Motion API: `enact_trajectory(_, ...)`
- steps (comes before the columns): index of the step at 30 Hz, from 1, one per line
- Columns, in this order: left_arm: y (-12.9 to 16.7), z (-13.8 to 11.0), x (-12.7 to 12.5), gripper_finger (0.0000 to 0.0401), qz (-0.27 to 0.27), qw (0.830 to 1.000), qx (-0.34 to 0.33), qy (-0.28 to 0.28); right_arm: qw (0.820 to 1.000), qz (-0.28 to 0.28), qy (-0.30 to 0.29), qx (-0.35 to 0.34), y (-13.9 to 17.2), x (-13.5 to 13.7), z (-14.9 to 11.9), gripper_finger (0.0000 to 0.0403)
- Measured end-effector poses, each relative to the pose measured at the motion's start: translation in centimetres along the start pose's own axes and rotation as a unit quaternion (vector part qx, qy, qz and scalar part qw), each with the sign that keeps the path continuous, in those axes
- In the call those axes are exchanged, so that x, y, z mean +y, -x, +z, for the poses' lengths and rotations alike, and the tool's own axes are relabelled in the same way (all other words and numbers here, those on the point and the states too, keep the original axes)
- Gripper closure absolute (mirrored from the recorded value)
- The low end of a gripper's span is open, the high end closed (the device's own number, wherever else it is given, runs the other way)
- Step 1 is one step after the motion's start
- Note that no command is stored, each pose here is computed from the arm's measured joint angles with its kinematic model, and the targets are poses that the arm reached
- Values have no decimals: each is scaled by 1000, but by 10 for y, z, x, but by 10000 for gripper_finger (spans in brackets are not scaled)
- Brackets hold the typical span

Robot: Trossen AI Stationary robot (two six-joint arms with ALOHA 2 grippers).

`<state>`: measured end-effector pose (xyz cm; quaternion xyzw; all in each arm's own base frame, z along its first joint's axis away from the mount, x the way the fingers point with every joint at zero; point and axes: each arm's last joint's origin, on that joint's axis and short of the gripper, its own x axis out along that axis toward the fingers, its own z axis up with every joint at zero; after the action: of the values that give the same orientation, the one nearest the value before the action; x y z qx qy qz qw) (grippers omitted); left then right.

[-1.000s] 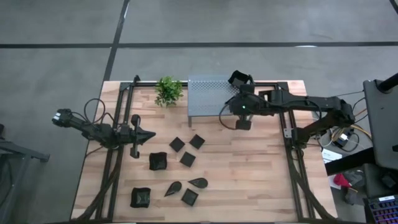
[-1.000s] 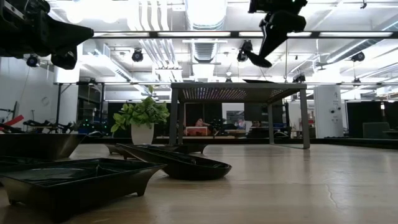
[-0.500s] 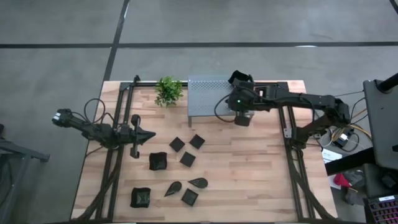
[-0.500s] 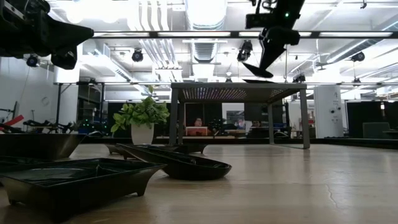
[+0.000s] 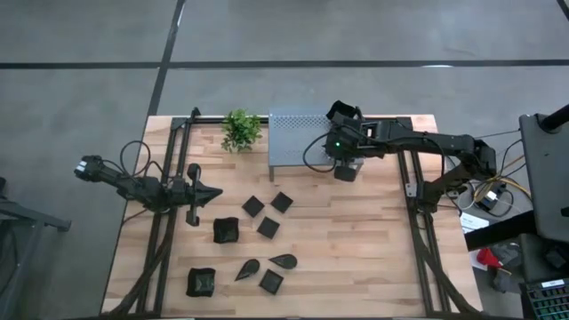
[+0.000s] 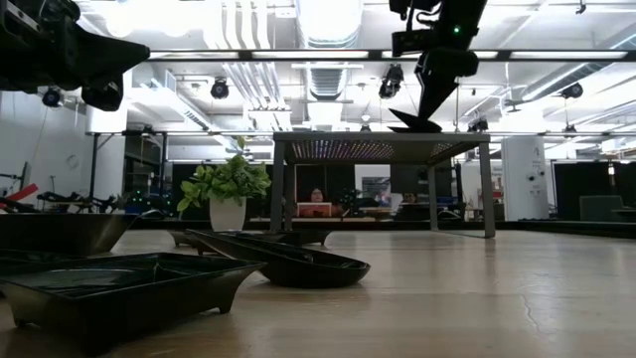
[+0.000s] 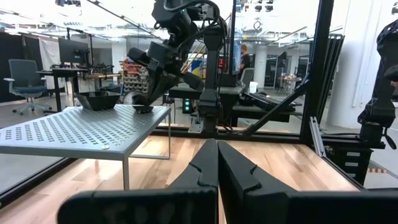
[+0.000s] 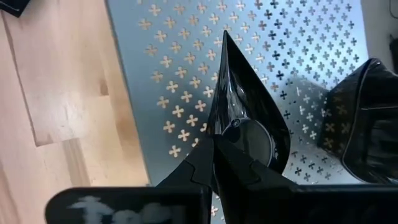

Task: Pick & Place Mini shaped plates
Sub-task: Stack the drop shaped plate on top of the other drop shaped plate on the shelf

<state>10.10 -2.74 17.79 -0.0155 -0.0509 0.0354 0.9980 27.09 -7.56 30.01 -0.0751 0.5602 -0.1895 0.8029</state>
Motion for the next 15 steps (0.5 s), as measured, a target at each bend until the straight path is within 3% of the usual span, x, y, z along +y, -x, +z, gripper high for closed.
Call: enact_trajectory(15,0,0,0,401,0,1000,0,0,1000,-4,-12,2,-2,-3,0,394)
